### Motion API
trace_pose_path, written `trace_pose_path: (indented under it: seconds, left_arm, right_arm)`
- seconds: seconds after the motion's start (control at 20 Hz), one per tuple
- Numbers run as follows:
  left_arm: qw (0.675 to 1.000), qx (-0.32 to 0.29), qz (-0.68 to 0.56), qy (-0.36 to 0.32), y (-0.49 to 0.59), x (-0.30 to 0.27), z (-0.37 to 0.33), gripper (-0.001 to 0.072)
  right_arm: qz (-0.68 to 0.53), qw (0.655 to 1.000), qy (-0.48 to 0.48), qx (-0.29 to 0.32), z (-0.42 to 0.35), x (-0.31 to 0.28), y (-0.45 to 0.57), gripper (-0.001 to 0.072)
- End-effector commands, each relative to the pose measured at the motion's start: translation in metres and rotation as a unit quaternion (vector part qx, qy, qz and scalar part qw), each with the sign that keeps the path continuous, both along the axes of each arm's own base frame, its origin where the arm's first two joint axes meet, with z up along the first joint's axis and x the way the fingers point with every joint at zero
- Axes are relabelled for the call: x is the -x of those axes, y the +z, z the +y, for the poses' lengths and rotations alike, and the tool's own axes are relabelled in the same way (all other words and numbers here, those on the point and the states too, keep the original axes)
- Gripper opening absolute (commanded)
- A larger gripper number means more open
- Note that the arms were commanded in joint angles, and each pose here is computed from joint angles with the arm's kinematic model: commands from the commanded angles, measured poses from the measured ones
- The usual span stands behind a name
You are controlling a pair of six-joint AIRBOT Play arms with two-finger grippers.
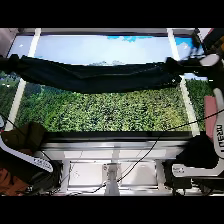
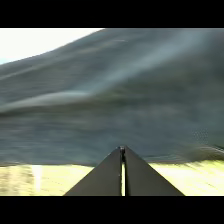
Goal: Fold the clothes and pants, and hang the long-sleeved shirts on hangers.
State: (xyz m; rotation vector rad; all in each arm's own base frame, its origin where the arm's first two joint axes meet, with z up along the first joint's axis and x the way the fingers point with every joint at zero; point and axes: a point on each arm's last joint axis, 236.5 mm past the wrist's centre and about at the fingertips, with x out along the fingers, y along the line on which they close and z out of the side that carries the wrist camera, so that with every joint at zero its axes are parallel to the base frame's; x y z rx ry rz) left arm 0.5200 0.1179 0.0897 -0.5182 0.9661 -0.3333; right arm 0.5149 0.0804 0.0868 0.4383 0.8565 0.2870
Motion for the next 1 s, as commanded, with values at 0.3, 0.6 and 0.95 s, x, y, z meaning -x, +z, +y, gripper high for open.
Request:
trace_pose_path:
  seconds: [0.3,0.6,0.95]
  left_arm:
    - [0.999,-0.004,-0.03,-0.037,0.074,0.014,-0.075,0.0016]
    - [0.997,-0.001,-0.031,-0.068,0.085,0.019,-0.112,0.0016]
    - [0.993,0.066,-0.027,-0.099,0.103,0.022,-0.171,0.0017]
  right_arm:
    - [-0.053,0.988,0.095,-0.106,0.28,0.021,-0.004,0.0053]
    - [0.026,0.978,0.178,-0.111,0.375,0.035,-0.058,0.0052]
    - [0.084,0.96,0.088,-0.251,0.448,0.023,-0.093,0.005]
